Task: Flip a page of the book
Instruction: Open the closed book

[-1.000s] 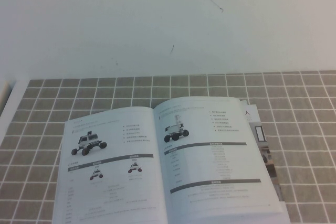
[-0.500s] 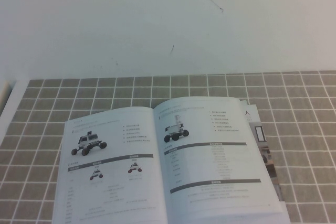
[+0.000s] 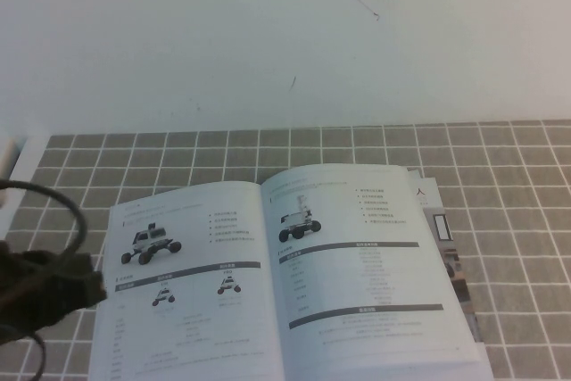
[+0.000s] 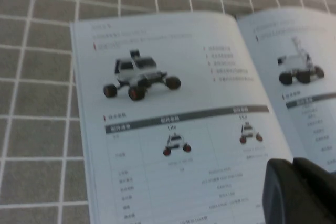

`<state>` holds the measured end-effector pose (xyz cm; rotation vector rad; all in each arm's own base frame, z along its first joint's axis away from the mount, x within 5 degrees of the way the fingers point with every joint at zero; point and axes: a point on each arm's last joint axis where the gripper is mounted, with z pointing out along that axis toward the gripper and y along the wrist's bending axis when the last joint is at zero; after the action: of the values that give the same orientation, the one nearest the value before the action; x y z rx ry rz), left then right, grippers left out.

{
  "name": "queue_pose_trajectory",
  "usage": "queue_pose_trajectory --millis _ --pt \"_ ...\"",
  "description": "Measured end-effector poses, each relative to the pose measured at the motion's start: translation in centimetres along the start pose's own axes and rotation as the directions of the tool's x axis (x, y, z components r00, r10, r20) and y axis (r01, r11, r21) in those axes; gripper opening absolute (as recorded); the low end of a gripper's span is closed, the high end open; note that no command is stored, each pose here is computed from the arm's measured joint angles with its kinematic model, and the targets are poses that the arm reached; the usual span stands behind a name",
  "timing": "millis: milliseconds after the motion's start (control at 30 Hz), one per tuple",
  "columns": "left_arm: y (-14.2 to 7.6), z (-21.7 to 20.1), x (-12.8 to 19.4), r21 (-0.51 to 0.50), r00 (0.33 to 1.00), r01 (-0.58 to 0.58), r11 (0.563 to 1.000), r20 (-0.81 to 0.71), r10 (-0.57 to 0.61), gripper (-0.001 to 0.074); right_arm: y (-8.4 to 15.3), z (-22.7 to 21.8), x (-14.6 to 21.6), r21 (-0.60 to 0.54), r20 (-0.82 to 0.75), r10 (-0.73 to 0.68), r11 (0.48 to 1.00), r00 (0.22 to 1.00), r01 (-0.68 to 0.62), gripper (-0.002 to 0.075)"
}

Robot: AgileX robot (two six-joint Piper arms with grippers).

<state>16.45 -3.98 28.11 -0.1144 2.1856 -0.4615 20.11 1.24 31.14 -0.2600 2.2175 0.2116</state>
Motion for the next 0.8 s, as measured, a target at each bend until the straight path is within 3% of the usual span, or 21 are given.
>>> queue_pose_trajectory --millis 167,400,567,800 --pt "-0.6 5.0 -0.1 0.022 0.973 -0.007 1.000 -0.231 0.012 -0.0004 0.0 4.3 -2.0 -0.213 -0.080 -0.030 0.977 0.996 0.012 -0.0002" --pt "-2.6 11.9 -0.5 0.050 0.927 -0.027 0.998 -0.371 0.043 -0.0004 0.7 9.9 -1.2 -0.450 -0.123 -0.011 0.892 0.992 -0.046 -0.0002" --pt "-2.3 15.5 -0.2 0.028 0.898 -0.066 0.997 -0.433 0.071 -0.0004 2.7 14.0 0.5 -0.478 -0.200 -0.062 0.877 0.978 -0.042 -0.0002" --pt "-1.1 17.3 1.3 -0.027 0.859 -0.112 0.993 -0.506 0.083 -0.0004 5.2 18.3 1.9 -0.499 -0.262 -0.180 0.866 0.948 0.027 0.0031"
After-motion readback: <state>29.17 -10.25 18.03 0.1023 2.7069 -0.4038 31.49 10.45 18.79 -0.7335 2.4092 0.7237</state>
